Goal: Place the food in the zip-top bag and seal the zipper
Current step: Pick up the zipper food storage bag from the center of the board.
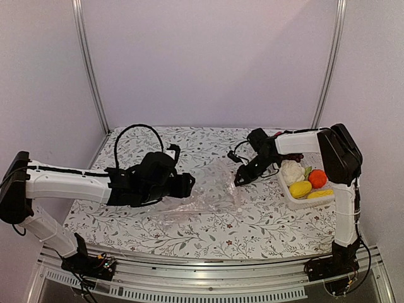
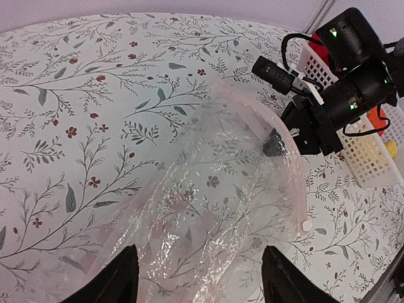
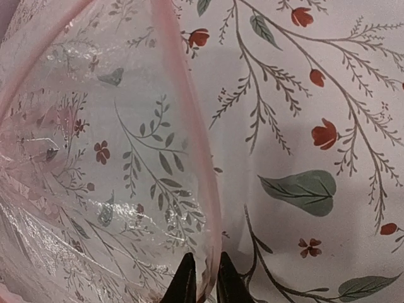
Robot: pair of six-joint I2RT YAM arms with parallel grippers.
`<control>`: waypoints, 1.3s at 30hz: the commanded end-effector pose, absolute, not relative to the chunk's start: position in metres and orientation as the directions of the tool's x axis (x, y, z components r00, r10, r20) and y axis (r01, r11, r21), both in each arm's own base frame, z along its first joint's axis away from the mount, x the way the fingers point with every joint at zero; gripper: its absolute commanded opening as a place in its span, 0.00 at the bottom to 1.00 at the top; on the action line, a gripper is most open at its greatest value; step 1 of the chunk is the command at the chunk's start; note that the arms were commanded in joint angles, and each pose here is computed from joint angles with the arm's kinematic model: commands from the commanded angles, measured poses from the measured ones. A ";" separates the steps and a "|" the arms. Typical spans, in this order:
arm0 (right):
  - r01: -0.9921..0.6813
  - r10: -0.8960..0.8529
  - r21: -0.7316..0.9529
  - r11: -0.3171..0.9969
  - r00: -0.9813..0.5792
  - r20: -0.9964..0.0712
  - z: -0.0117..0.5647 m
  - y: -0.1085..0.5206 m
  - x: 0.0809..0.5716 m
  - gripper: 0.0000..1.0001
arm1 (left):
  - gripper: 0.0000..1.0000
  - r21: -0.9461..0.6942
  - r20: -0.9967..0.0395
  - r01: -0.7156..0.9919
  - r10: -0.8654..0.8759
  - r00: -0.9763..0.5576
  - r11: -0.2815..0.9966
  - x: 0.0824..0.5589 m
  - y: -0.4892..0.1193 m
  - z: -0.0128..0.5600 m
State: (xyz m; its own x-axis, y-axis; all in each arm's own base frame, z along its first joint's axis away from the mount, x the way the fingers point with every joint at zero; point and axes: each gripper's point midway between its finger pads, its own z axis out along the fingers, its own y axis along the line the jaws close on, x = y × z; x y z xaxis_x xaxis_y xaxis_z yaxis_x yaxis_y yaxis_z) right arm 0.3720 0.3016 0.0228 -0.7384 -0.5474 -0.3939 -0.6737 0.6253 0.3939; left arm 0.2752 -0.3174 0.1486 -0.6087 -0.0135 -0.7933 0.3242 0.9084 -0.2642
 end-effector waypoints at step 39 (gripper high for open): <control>-0.628 -0.228 0.136 0.766 -0.463 -0.857 0.318 0.270 0.452 0.00 | 0.64 -0.479 -0.856 0.271 -0.377 -0.353 0.835 0.318 -0.359 0.274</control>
